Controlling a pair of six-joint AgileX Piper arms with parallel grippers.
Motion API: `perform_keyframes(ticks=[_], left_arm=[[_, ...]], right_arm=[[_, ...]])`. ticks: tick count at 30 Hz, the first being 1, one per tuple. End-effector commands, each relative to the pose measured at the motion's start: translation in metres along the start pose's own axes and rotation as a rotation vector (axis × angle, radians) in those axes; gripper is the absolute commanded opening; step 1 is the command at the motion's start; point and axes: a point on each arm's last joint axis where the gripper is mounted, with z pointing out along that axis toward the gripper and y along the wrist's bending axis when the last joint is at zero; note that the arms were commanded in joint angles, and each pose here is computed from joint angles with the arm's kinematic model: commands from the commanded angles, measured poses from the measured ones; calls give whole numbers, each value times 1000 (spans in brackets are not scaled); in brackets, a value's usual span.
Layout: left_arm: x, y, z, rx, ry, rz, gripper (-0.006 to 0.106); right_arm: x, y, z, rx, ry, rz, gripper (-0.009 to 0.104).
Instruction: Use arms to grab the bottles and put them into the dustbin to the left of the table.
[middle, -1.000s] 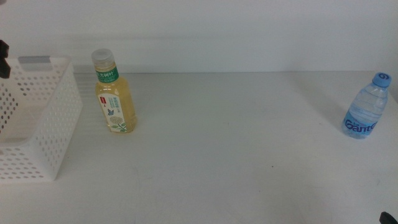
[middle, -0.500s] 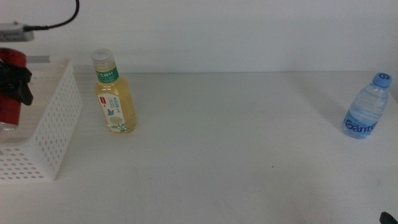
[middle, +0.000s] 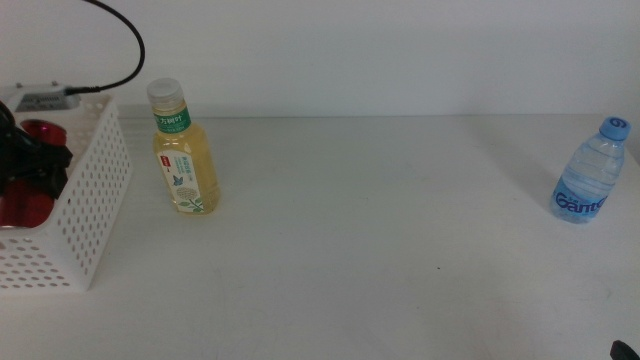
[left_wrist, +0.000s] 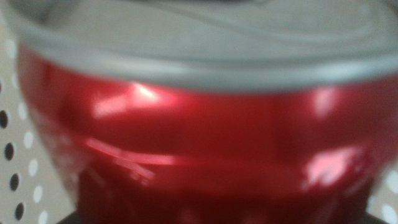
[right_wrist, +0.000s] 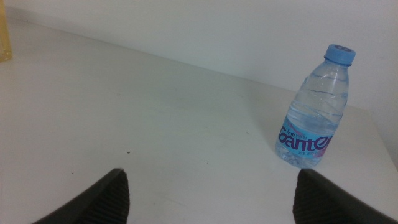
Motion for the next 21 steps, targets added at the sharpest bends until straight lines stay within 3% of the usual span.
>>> perform_keyframes(ticks=[1,5,14,21], left_arm=[[-9,-5,-33,-19,-116,9,4],[-11,-4,-30,-24,-125,11,23],[-11,-4,-30,-28,-133,12,91],[-10,-6,-55,-50,-171,-36,90]], right_arm=[[-11,-2,-3,21,-111,-26,76],[-11,-2,-3,21,-111,-26,76],[-11,-2,-3,21,-111,-26,76],[-11,-2,-3,21,-111,-26,76]])
